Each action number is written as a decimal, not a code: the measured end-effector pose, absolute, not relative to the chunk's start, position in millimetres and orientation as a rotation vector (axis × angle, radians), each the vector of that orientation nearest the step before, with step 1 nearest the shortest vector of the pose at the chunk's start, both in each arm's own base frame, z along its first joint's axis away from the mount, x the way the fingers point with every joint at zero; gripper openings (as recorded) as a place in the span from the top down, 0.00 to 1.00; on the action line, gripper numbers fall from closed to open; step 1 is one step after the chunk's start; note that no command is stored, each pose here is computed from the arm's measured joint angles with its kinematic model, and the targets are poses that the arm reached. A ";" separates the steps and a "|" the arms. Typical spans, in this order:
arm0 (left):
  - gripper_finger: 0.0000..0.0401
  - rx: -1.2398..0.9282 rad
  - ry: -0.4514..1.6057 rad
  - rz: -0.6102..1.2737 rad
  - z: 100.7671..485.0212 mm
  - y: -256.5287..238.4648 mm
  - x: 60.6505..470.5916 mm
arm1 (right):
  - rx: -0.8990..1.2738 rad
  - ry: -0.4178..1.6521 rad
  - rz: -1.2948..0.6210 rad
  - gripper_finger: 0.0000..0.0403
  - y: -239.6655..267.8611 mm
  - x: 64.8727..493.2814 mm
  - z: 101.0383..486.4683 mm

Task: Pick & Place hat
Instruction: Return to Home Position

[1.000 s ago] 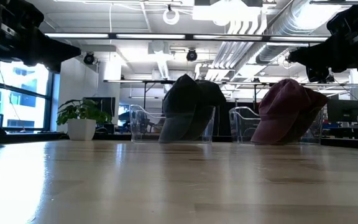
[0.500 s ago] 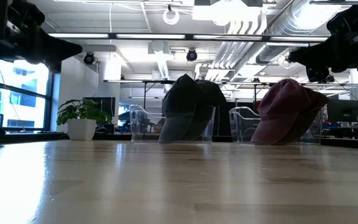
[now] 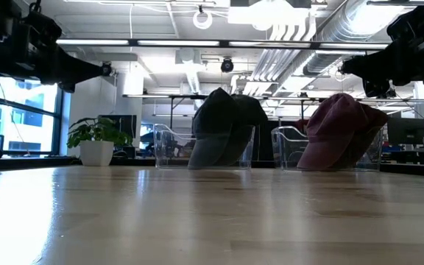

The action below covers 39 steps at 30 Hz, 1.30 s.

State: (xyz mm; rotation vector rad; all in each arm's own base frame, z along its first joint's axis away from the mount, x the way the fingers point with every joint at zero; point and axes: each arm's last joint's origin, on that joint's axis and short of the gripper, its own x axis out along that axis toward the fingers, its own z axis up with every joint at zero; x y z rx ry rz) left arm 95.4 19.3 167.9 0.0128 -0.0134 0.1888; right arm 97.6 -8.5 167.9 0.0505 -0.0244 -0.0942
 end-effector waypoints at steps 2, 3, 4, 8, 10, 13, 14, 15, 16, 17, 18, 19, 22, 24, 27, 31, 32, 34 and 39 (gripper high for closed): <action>1.00 0.016 -0.013 0.188 167.9 19.2 95.4 | 0.050 -0.025 -0.094 0.97 -8.5 97.6 167.9; 1.00 0.017 -0.013 0.186 167.9 19.0 95.5 | 0.050 -0.024 -0.094 0.97 -8.5 97.6 167.9; 1.00 0.017 -0.013 0.183 167.9 18.7 95.5 | 0.050 -0.024 -0.094 0.97 -8.5 97.6 167.9; 1.00 0.019 -0.013 0.141 167.9 14.5 96.3 | 0.050 -0.024 -0.094 0.97 -8.5 97.6 167.9; 1.00 0.019 -0.013 0.103 167.9 10.8 96.7 | 0.050 -0.024 -0.094 0.97 -8.5 97.6 167.9; 1.00 0.025 -0.014 0.024 167.9 3.2 97.3 | 0.050 -0.024 -0.094 0.97 -8.5 97.6 167.9; 1.00 0.026 -0.014 -0.002 167.9 0.6 97.3 | 0.050 -0.024 -0.094 0.97 -8.5 97.6 167.9; 1.00 0.026 -0.015 -0.026 167.9 -1.7 97.3 | 0.050 -0.024 -0.094 0.97 -8.5 97.6 167.9; 1.00 0.026 -0.015 -0.045 167.9 -3.6 97.3 | 0.050 -0.024 -0.094 0.97 -8.5 97.6 167.9; 1.00 0.025 -0.015 -0.060 167.9 -5.0 97.2 | 0.050 -0.024 -0.094 0.97 -8.5 97.6 167.9; 1.00 0.025 -0.015 -0.070 167.9 -6.0 97.2 | 0.050 -0.024 -0.094 0.97 -8.5 97.6 167.9; 1.00 0.023 -0.015 -0.076 167.9 -6.6 97.1 | 0.050 -0.024 -0.094 0.97 -8.5 97.6 167.9; 1.00 0.014 -0.015 -0.077 167.9 -6.7 97.1 | 0.050 -0.025 -0.094 0.97 -8.5 97.6 167.9; 1.00 0.014 -0.015 -0.075 168.2 -6.7 97.1 | 0.050 -0.024 -0.094 0.97 -8.5 97.6 167.9; 1.00 0.014 -0.002 -0.074 168.5 -6.7 97.3 | 0.050 -0.024 -0.094 0.97 -8.4 97.6 167.9; 1.00 0.014 0.000 -0.074 168.3 -6.7 97.4 | 0.050 -0.024 -0.094 0.97 -8.4 97.6 167.9; 1.00 0.014 0.000 -0.074 168.3 -6.7 97.4 | 0.050 -0.025 -0.094 0.97 -8.4 97.6 167.9; 1.00 0.014 0.000 -0.074 168.3 -6.7 97.4 | 0.051 -0.024 -0.094 0.97 -8.4 97.6 167.9; 1.00 0.014 -0.001 -0.074 168.5 -6.7 97.4 | 0.050 -0.024 -0.094 0.97 -8.5 97.6 167.9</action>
